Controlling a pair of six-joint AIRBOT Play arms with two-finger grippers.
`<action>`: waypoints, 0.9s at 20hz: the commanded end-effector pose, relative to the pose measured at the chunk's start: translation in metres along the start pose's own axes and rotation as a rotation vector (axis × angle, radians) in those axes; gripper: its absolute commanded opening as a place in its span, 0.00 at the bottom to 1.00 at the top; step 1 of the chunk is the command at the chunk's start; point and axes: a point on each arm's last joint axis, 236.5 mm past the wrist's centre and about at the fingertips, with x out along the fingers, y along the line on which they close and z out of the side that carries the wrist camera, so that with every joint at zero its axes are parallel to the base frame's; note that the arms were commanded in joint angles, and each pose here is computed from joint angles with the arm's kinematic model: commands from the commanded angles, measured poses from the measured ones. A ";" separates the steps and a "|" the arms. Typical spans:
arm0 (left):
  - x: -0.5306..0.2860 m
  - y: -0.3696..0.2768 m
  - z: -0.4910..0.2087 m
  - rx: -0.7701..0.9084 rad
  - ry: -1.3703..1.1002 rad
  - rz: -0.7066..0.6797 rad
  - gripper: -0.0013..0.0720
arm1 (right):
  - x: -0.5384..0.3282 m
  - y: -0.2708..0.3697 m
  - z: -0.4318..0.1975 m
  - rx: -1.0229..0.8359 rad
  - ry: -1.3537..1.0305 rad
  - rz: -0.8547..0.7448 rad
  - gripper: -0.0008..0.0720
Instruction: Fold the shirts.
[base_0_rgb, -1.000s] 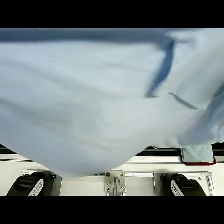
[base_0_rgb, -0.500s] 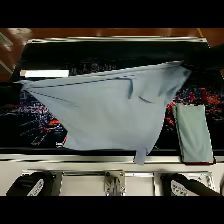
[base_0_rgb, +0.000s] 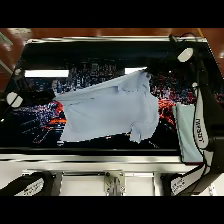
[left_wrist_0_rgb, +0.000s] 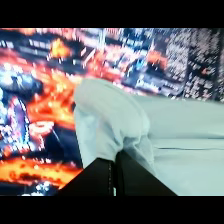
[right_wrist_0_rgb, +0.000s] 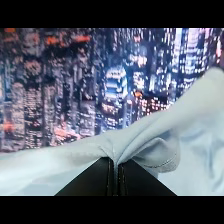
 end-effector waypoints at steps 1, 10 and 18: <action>0.048 -0.005 -0.033 -0.156 0.141 -0.043 0.08 | 0.053 -0.010 -0.042 0.026 0.139 -0.012 0.10; -0.038 0.077 -0.066 -0.187 0.561 -0.041 0.86 | -0.099 -0.120 -0.081 -0.086 0.466 -0.309 0.94; -0.003 0.073 -0.210 -0.399 0.739 -0.176 0.86 | -0.127 -0.159 -0.167 0.303 0.608 -0.102 0.94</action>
